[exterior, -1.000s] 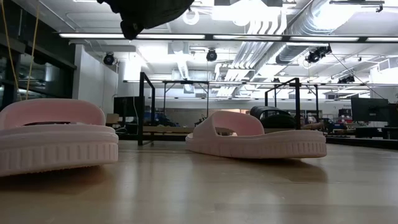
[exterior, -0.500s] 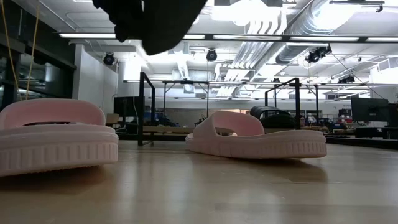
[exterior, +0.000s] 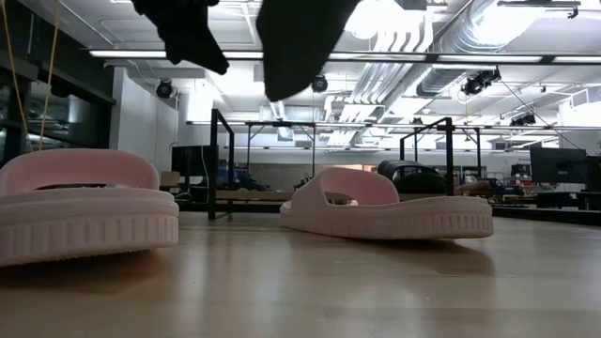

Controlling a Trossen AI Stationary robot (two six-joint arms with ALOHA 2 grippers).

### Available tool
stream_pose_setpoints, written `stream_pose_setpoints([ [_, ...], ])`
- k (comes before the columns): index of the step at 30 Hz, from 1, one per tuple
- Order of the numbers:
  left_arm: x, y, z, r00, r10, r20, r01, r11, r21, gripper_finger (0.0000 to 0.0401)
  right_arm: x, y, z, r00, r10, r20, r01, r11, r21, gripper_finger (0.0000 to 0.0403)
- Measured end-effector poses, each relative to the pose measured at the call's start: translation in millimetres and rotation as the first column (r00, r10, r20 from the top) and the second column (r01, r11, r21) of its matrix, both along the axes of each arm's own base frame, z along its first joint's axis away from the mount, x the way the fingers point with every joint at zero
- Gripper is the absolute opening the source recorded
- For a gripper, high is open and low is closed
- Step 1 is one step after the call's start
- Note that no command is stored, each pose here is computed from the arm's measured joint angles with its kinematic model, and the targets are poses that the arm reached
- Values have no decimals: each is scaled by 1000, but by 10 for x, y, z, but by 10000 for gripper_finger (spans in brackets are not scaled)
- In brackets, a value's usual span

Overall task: Pick and place slides into the shelf
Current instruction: Put the black slide on the shelf

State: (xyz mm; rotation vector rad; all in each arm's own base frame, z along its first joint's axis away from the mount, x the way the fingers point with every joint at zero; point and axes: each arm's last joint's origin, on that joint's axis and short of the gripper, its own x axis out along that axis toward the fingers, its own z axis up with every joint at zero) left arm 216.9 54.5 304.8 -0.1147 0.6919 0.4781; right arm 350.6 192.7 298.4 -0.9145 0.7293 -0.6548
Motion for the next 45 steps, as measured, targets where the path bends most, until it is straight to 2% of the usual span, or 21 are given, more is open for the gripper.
stream_pose_setpoints([
  [3, 14, -6, 12, 999, -38, 14, 38, 999, -3, 108, -42, -84, -15, 999, -45, 7, 45, 999, 0, 0],
  [8, 75, -33, 38, 980, -177, 96, 179, 984, -16, 108, -187, -183, -5, 992, -111, 62, 114, 993, -41, 0],
  [11, 116, -50, 6, 952, -262, 157, 268, 963, -15, 108, -257, -206, 13, 982, -130, 140, 136, 990, -35, 0],
  [20, 170, -108, -217, 849, -441, 289, 472, 881, -42, 108, -419, -200, 28, 976, -102, 193, 113, 992, -47, 0],
  [30, 166, -152, -363, 798, -503, 333, 552, 831, -66, 108, -746, -510, -53, 953, -148, 265, 155, 988, -5, 0],
  [35, 204, -284, -320, 745, -562, 360, 606, 795, -13, 108, -936, -698, -104, 939, -176, 295, 179, 984, 18, 0],
  [40, 233, -477, -282, 680, -630, 375, 666, 744, 44, 108, -1014, -824, -153, 930, -198, 310, 198, 980, 33, 0],
  [45, 239, -616, -286, 676, -649, 349, 669, 739, 80, 108, -1070, -939, -236, 920, -224, 322, 223, 974, 40, 0],
])
